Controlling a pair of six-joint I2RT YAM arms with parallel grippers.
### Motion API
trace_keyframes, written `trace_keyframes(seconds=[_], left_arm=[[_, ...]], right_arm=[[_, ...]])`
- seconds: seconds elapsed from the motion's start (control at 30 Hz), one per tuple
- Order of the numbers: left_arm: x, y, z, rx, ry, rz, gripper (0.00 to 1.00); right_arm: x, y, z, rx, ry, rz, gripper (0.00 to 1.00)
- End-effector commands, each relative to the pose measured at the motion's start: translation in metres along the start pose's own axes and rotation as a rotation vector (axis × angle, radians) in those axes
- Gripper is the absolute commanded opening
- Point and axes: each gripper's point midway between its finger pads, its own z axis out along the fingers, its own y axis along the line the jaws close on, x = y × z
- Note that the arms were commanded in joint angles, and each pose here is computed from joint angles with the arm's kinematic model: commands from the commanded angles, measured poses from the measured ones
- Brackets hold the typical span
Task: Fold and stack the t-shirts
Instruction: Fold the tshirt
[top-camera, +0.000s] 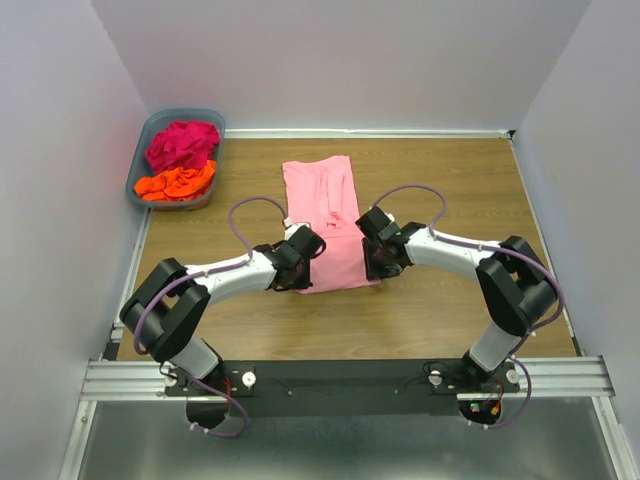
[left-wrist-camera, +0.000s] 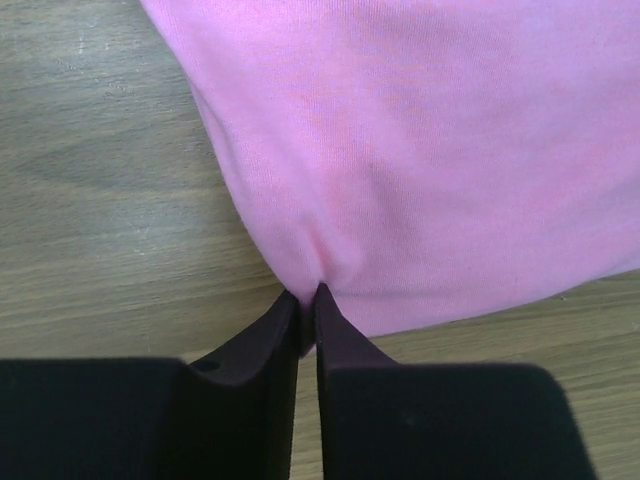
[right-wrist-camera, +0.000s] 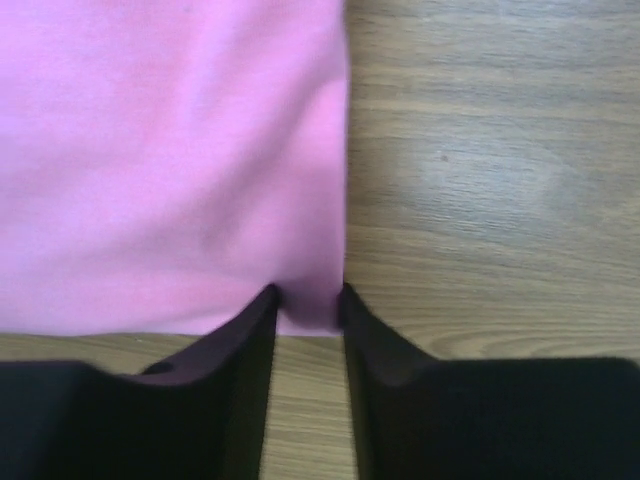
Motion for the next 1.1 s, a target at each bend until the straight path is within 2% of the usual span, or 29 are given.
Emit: trace_keyframes(seconds=[0.0,0.17,0.3,0.5,0.6,0.7,0.77,0.87,0.9,0.93,0.97,1.07], left_arm=[[0.046,0.032,0.007,-0.117,0.144,0.043,0.12],[0.044,0.029,-0.004,-0.099,0.157,0.061,0.06],[0.055,0.02,-0.027,-0.026,0.213,0.098,0.05],[0.113,-0.007,-0.084,0.13,0.427,0.239,0.05],[0.135,-0.023,-0.116,0.238,0.511,0.247,0.05],[0.14,-0.036,-0.143,0.345,0.524,0.225,0.05],[0.136,-0.043,-0.157,0.408,0.506,0.206,0.05],[0.115,-0.041,-0.153,0.412,0.458,0.181,0.05],[0.107,-0.04,-0.151,0.416,0.442,0.178,0.05],[0.09,-0.034,-0.143,0.396,0.401,0.149,0.05],[0.075,-0.034,-0.141,0.403,0.365,0.144,0.05],[0.027,-0.019,-0.127,0.368,0.248,0.107,0.05]], right_arm=[[0.061,-0.031,0.024,0.133,0.162,-0.008,0.34],[0.062,-0.034,0.017,0.134,0.163,-0.029,0.01],[0.072,-0.032,-0.011,0.083,0.205,-0.04,0.01],[0.123,-0.048,-0.068,0.048,0.402,-0.066,0.01],[0.14,-0.062,-0.11,0.067,0.496,-0.091,0.01],[0.14,-0.062,-0.135,0.047,0.517,-0.102,0.01],[0.123,-0.061,-0.15,0.061,0.469,-0.111,0.01],[0.082,-0.059,-0.161,0.105,0.362,-0.153,0.01],[0.075,-0.058,-0.156,0.134,0.381,-0.18,0.01],[0.05,-0.049,-0.16,0.125,0.31,-0.188,0.01],[0.04,-0.045,-0.153,0.143,0.316,-0.202,0.01],[-0.006,-0.032,-0.152,0.133,0.218,-0.223,0.01]])
